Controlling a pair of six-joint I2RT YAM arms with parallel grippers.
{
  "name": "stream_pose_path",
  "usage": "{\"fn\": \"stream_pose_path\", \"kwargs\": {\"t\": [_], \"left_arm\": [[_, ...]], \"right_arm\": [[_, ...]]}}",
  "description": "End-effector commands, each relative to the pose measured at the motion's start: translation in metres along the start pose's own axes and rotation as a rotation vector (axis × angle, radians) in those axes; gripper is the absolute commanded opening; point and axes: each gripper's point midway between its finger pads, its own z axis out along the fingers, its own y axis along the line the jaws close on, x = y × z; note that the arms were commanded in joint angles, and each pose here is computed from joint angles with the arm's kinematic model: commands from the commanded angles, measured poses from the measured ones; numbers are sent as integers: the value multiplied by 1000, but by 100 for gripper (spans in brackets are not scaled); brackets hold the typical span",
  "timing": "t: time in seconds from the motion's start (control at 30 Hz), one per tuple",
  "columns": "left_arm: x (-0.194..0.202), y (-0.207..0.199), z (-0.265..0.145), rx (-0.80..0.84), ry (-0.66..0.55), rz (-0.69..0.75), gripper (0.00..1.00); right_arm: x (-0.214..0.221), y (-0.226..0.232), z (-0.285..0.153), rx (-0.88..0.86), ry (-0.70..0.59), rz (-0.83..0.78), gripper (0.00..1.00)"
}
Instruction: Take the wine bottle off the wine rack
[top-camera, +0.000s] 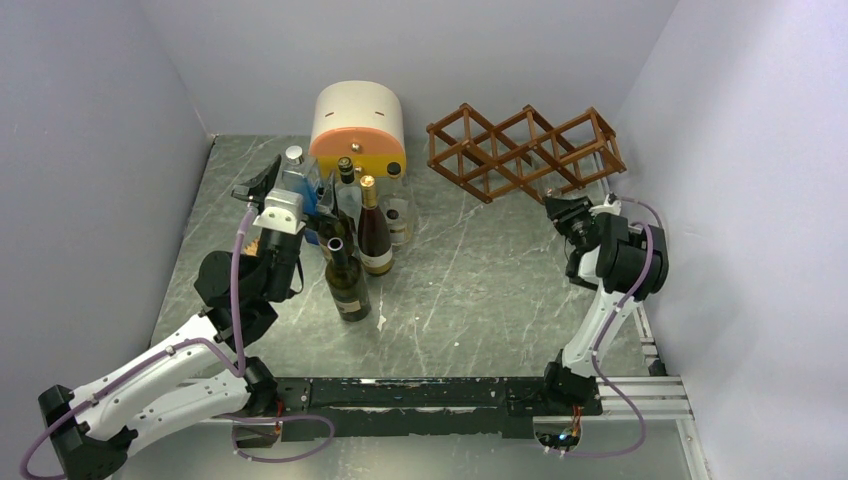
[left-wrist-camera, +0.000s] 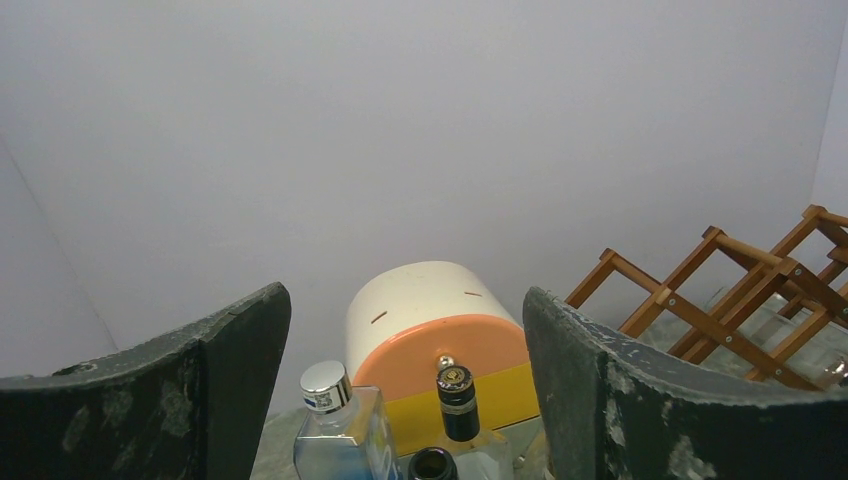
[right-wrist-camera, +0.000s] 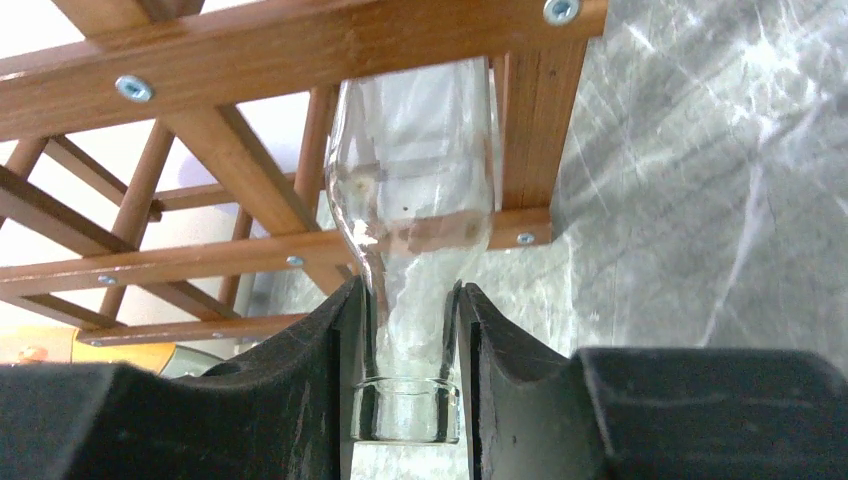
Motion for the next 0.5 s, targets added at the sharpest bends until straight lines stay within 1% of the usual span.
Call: {"fn": "stream_pose_path", "kwargs": {"t": [0.0,0.23,0.47], "left_arm": [[-5,2,1,0,-18,-15,89],[-4,1,2,1,-14,-15,89],[-4,0,3,8,-13,-18,89]], "right_arm": [[-15,30,-16,-71,-48,-95,0],[-8,34,-45,-92,-78,-36,0],[-8,36,-87,-48,-108,-18,0]]}}
